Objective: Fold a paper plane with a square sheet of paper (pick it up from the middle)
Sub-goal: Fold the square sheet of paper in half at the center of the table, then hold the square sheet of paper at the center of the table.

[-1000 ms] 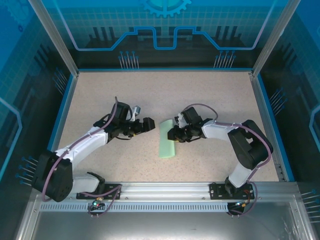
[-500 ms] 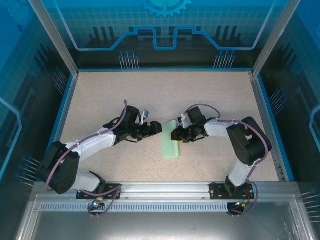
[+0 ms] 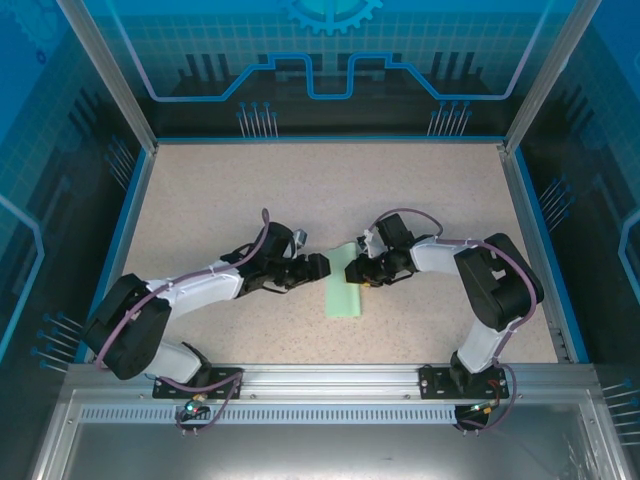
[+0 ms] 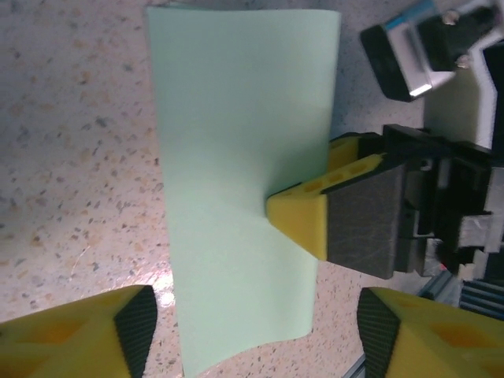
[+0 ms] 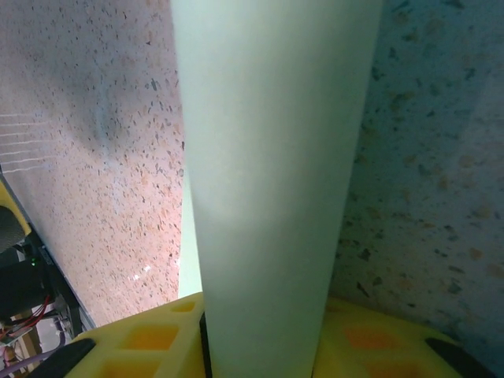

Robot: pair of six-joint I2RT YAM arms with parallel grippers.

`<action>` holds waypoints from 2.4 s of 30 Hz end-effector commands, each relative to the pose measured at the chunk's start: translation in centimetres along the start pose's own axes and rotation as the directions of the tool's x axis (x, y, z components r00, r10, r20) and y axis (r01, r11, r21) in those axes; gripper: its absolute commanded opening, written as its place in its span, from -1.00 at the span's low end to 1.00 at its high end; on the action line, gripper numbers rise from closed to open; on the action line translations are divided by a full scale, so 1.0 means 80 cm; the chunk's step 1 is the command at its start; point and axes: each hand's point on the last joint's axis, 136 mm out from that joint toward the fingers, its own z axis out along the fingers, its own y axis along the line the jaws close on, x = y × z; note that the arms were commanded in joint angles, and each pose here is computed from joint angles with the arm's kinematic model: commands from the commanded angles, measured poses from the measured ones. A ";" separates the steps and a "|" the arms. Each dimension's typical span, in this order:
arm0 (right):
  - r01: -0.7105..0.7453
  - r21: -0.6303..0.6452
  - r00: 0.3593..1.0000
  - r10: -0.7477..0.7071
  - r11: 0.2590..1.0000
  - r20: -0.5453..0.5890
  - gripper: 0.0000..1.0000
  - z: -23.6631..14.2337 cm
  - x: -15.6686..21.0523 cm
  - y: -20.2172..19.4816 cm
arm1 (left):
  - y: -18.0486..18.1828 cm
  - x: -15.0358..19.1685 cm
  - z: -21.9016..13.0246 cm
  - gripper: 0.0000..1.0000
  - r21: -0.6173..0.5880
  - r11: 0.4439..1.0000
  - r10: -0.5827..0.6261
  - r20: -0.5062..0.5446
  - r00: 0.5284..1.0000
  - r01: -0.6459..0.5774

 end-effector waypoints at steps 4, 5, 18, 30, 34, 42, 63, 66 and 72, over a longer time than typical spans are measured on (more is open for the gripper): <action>-0.009 -0.028 1.000 0.009 1.000 -0.019 -0.32 -0.003 0.003 -0.001 | 0.014 0.015 0.020 0.04 -0.059 0.998 0.038 -0.003 0.999 -0.039; -0.008 -0.028 1.000 0.008 1.000 -0.019 -0.32 -0.003 0.002 0.000 | 0.016 0.018 0.023 0.01 -0.059 0.997 0.041 -0.006 0.999 -0.041; -0.011 -0.032 1.000 0.011 0.999 -0.012 -0.31 -0.006 0.002 0.003 | 0.020 0.051 0.069 -0.25 -0.087 0.987 0.128 -0.098 0.987 -0.137; 0.004 -0.003 1.000 -0.004 1.000 -0.002 -0.15 -0.016 0.000 0.009 | 0.038 0.061 0.086 -0.36 -0.148 0.975 0.147 -0.142 0.979 -0.168; 0.017 0.062 1.000 -0.017 0.998 0.008 0.03 -0.030 -0.001 0.007 | 0.042 0.060 0.086 -0.36 -0.166 0.969 0.157 -0.150 0.976 -0.181; 0.061 0.233 0.998 -0.066 0.970 0.013 0.09 -0.050 -0.005 0.002 | 0.022 0.058 0.089 -0.35 -0.125 0.974 0.171 -0.152 0.973 -0.190; 0.098 0.335 0.995 -0.088 0.937 -0.046 -0.30 -0.027 -0.006 -0.024 | -0.032 0.042 0.068 -0.23 -0.052 0.976 0.205 -0.114 0.972 -0.212; 0.119 0.342 0.993 -0.105 0.932 -0.058 -0.30 -0.027 -0.004 -0.026 | -0.036 0.038 0.064 -0.23 -0.054 0.975 0.211 -0.108 0.972 -0.218; 0.147 0.351 0.989 -0.131 0.925 -0.070 -0.30 -0.029 -0.003 -0.026 | -0.037 0.026 0.049 -0.21 -0.106 0.963 0.240 -0.081 0.967 -0.248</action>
